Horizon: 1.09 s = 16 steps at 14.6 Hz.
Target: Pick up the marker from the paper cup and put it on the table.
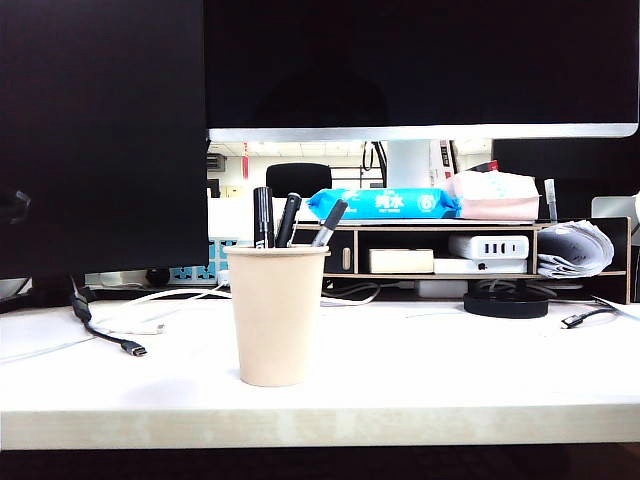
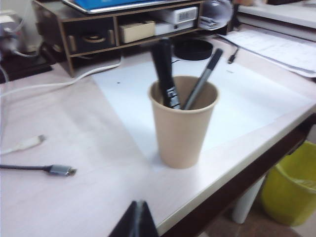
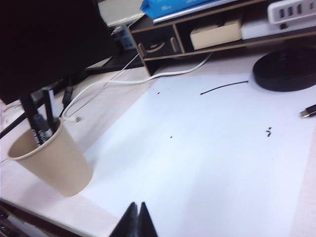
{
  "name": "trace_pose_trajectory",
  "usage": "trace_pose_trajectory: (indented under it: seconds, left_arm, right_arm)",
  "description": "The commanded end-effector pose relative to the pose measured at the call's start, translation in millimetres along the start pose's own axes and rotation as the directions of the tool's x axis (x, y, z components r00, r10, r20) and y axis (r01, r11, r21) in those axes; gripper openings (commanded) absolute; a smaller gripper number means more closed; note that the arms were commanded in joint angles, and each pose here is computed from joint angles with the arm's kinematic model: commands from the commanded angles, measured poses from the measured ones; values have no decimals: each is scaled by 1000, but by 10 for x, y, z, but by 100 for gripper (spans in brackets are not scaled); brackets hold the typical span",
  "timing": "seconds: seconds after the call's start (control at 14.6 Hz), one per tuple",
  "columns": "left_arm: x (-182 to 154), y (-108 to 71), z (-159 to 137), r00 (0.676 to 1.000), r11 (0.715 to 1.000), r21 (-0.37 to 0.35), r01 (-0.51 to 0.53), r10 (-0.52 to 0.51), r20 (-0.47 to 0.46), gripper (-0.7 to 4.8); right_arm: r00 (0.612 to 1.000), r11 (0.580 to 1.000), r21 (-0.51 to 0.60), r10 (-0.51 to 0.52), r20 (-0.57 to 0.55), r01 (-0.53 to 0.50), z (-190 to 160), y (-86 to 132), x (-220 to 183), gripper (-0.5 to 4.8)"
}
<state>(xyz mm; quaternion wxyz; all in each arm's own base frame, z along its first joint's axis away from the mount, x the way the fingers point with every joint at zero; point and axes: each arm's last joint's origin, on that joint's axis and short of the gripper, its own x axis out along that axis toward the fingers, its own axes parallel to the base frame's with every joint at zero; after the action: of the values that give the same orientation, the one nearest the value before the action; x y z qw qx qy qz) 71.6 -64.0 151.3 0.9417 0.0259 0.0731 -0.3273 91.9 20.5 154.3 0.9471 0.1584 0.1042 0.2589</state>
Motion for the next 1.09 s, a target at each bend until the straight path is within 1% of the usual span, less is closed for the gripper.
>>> trace_pose_trajectory:
  seconds: [0.07,0.48,0.62,0.82,0.96,1.09]
  left_arm:
    - [1,-4,-20,1000,1000,5,17,-17,-17,-4]
    - [1,-4,-8,1000,1000,4,18,-18,-6,-4]
    - [0,-3,16,1000,1000,3,17,-17,16,-4]
    - [3,4,8,1000,1000,1,9,-9,13,-4]
    - [4,54,7,999,999,-7,-41,41,13,-4]
    - [0,147,7,991,991,-21,-135,136,12,-4]
  right_arm:
    - [997,997,-4,73,-26,-73,-18,37,10,-6]
    - [981,983,-13,180,-69,-181,-53,139,35,-6]
    - [978,980,-15,195,-75,-196,-58,155,38,-6]
    - [977,980,-15,198,-76,-200,-59,159,39,-6]
    - [976,978,-16,205,-77,-207,-60,165,40,-6]
    - [975,977,-18,210,-73,-212,-52,169,38,-6]
